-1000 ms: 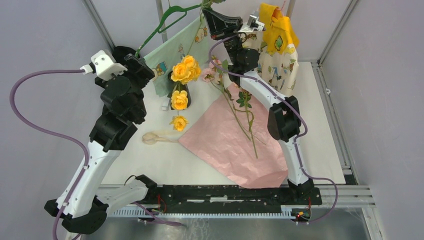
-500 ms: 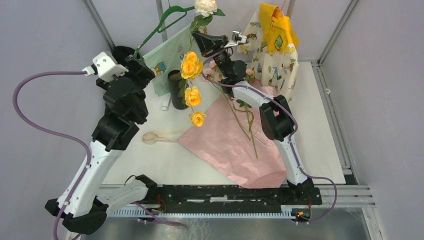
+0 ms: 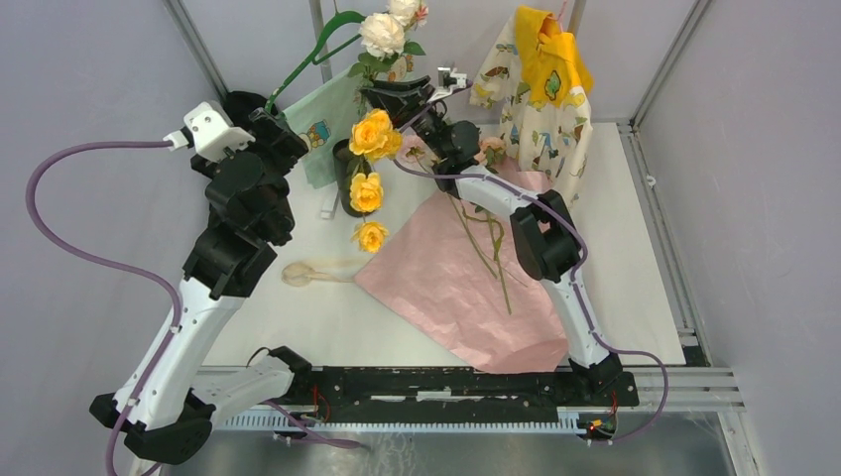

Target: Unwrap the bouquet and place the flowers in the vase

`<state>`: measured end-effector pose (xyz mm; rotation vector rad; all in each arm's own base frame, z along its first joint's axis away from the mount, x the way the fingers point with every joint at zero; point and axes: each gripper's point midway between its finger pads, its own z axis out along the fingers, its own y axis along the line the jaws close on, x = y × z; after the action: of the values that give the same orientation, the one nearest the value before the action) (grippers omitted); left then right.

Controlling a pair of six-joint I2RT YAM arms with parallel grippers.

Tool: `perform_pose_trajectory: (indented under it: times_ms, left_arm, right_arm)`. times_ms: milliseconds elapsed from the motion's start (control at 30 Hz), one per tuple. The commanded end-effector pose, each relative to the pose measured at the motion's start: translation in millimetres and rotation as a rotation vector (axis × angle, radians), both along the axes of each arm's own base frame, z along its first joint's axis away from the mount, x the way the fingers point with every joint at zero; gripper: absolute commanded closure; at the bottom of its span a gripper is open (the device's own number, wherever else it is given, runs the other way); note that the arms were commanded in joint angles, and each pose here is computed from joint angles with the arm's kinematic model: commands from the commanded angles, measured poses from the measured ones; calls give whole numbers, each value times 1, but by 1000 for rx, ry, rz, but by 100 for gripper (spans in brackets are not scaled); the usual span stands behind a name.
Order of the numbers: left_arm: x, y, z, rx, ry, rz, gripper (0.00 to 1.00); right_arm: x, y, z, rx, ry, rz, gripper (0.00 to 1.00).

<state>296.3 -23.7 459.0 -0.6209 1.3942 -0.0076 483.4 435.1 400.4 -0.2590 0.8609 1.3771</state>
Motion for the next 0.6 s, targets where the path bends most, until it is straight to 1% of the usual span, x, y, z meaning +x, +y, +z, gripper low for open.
perform_pose_trajectory:
  times_ms: [0, 67, 133, 200, 300, 467, 567]
  left_arm:
    - [-1, 5, 8, -5, -28, 34, 13]
    - [0, 4, 7, -4, -25, 32, 12]
    - [1, 4, 7, -3, -24, 32, 12]
    - [1, 4, 7, -1, -23, 33, 12]
    - [2, 4, 6, 3, -18, 39, 12]
    - [2, 4, 6, 1, -19, 41, 12]
    - [2, 4, 7, 2, -19, 39, 12]
  right_arm:
    - [-20, 5, 13, -43, -67, 39, 45]
    - [-23, 2, 15, -47, -69, 28, 32]
    - [-23, -3, 14, -52, -64, 5, 13]
    - [-23, -11, 16, -52, -59, -28, 2]
    - [-29, -20, 26, -49, -74, -51, 2]
    - [-36, -36, 47, -16, -95, -31, 2]
    - [-40, -56, 52, 11, -90, -50, 2]
